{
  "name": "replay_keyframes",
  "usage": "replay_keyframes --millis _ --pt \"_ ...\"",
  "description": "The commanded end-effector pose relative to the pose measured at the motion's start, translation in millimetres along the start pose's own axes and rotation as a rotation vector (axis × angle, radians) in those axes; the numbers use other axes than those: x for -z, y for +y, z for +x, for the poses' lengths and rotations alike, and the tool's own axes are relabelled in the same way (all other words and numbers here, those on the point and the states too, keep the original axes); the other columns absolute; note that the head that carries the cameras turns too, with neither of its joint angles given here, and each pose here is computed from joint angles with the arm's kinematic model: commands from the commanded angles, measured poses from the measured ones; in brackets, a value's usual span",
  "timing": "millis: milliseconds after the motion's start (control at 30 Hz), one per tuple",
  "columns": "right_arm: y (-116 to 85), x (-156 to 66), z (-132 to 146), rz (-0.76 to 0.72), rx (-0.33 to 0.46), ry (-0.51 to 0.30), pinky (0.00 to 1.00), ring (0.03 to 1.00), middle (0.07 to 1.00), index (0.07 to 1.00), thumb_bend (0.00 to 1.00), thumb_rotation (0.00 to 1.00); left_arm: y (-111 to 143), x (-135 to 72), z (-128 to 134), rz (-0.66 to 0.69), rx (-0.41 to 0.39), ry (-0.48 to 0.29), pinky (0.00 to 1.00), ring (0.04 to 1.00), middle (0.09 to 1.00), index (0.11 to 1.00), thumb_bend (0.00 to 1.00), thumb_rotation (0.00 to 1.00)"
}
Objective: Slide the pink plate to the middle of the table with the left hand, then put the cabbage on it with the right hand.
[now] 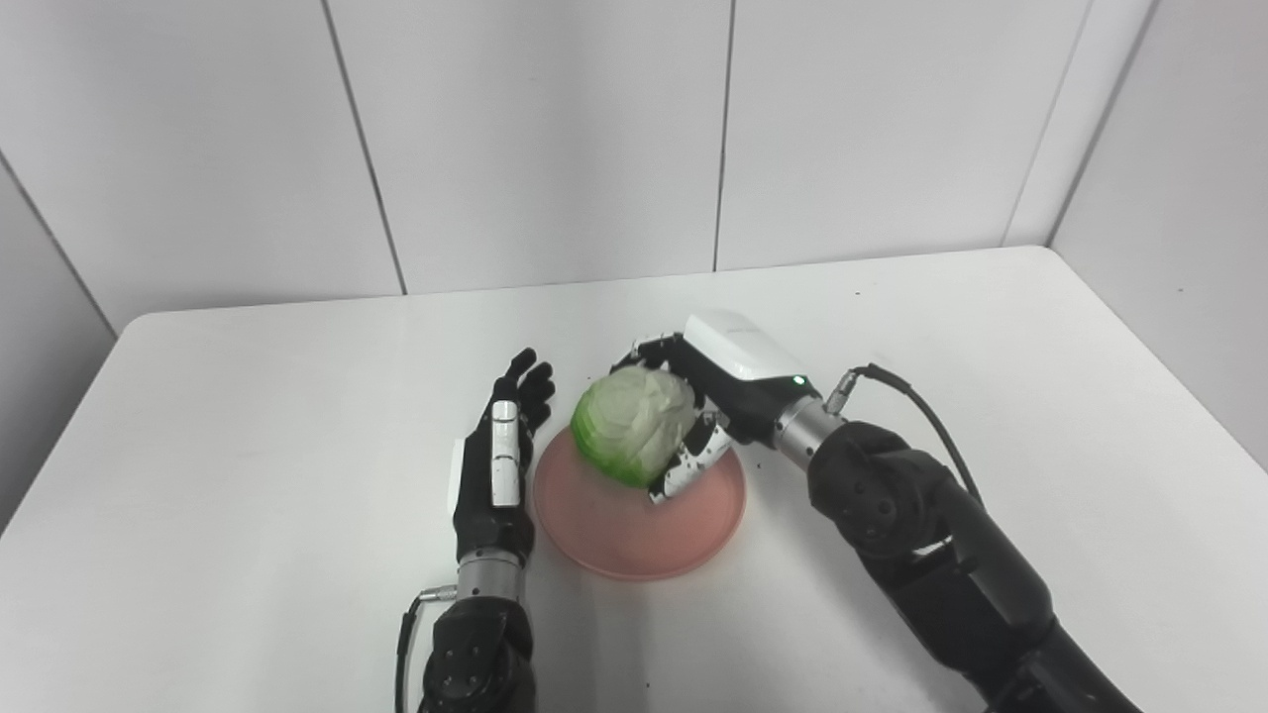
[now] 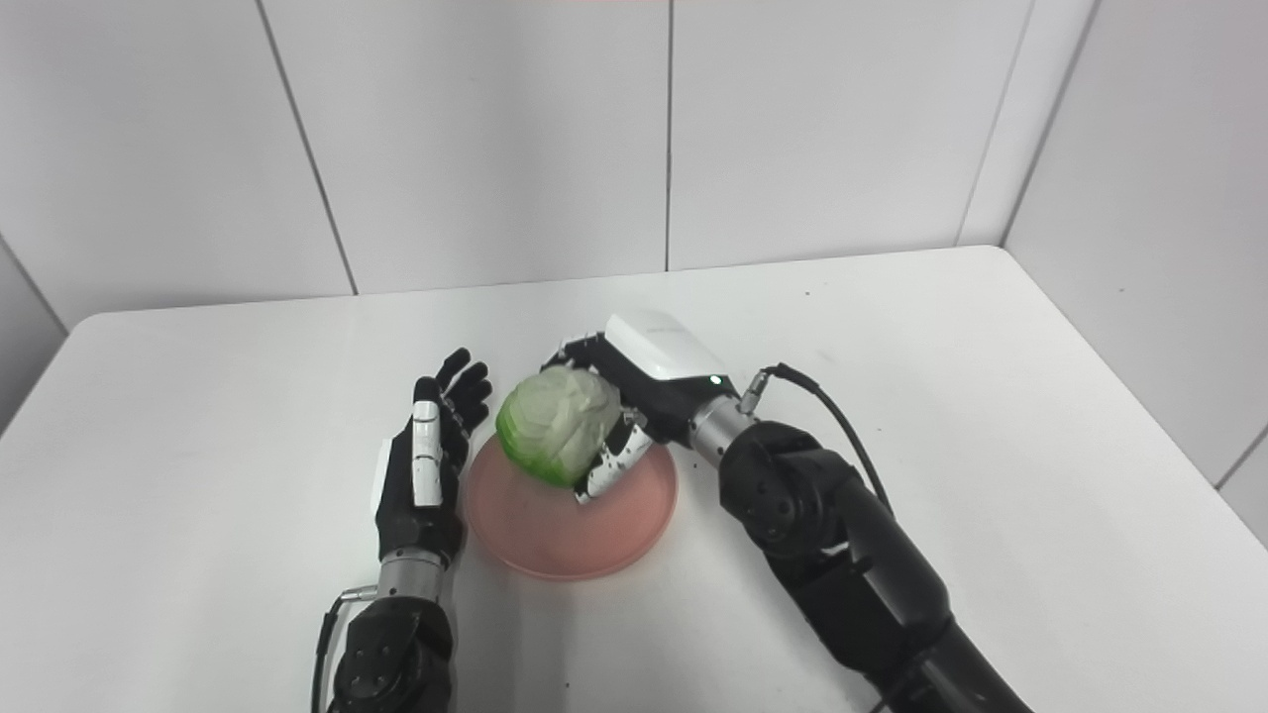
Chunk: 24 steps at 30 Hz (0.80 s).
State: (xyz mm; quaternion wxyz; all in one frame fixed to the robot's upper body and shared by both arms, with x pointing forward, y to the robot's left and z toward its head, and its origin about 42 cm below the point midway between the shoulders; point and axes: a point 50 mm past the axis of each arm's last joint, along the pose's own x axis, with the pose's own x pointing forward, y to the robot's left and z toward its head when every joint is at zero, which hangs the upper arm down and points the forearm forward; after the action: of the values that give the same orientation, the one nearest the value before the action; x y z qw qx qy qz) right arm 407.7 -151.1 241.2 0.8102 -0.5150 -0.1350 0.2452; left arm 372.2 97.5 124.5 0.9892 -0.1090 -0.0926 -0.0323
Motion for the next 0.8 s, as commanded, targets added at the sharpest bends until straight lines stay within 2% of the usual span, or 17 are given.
replay_keyframes --millis 0,167,467,500,533,600,633,700,733,767 --pt "-22.6 -17.4 12.3 -0.068 0.052 -0.086 0.38 0.44 0.524 0.477 0.52 0.0 -16.0 1.5 -2.1 -0.03 0.0 -0.026 0.92 0.884 0.867 0.834 0.63 1.0" --pt "-12.5 -11.1 19.8 -0.126 0.032 -0.079 0.35 0.435 0.519 0.482 0.52 0.0 -19.7 -0.7 -1.2 -0.042 -0.014 -0.047 0.89 0.863 0.848 0.819 0.59 1.0" --pt "-13.0 -1.4 20.7 -0.259 -0.004 -0.022 0.37 0.439 0.54 0.474 0.52 0.0 -20.1 0.2 3.6 -0.062 -0.021 -0.068 0.88 0.865 0.848 0.812 0.6 1.0" --pt "-12.6 -1.0 19.7 -0.268 -0.003 -0.021 0.38 0.444 0.547 0.469 0.52 0.0 -20.3 -0.1 3.9 -0.066 -0.023 -0.07 0.88 0.864 0.849 0.809 0.6 1.0" --pt "-12.1 -0.6 18.9 -0.281 -0.003 -0.022 0.42 0.5 0.547 0.467 0.51 0.0 -20.4 -0.6 4.0 -0.071 -0.025 -0.068 0.87 0.864 0.848 0.805 0.6 0.99" --pt "-11.2 0.0 17.8 -0.31 -0.011 -0.021 0.49 0.622 0.662 0.488 0.51 0.1 -19.2 -1.8 4.0 -0.061 -0.004 -0.061 0.89 0.881 0.863 0.829 0.61 1.0" --pt "-10.8 0.1 17.1 -0.321 -0.016 -0.021 0.54 0.689 0.729 0.603 0.58 0.28 -18.3 -2.3 4.0 -0.054 0.005 -0.058 0.92 0.894 0.874 0.841 0.61 1.0" --pt "-10.3 -0.2 14.1 -0.332 -0.015 -0.04 0.56 0.714 0.754 0.673 0.62 0.39 -16.9 -3.8 4.5 -0.038 0.027 -0.068 0.93 0.898 0.877 0.844 0.61 1.0" --pt "-10.2 -0.4 12.3 -0.336 -0.011 -0.054 0.65 0.778 0.812 0.764 0.71 0.56 -16.5 -4.7 4.8 -0.03 0.039 -0.077 0.95 0.915 0.894 0.866 0.58 1.0" --pt "-10.7 -0.9 10.2 -0.334 -0.013 -0.063 0.69 0.8 0.832 0.795 0.74 0.62 -15.4 -3.4 6.7 -0.034 0.066 -0.093 0.96 0.921 0.899 0.874 0.57 1.0"
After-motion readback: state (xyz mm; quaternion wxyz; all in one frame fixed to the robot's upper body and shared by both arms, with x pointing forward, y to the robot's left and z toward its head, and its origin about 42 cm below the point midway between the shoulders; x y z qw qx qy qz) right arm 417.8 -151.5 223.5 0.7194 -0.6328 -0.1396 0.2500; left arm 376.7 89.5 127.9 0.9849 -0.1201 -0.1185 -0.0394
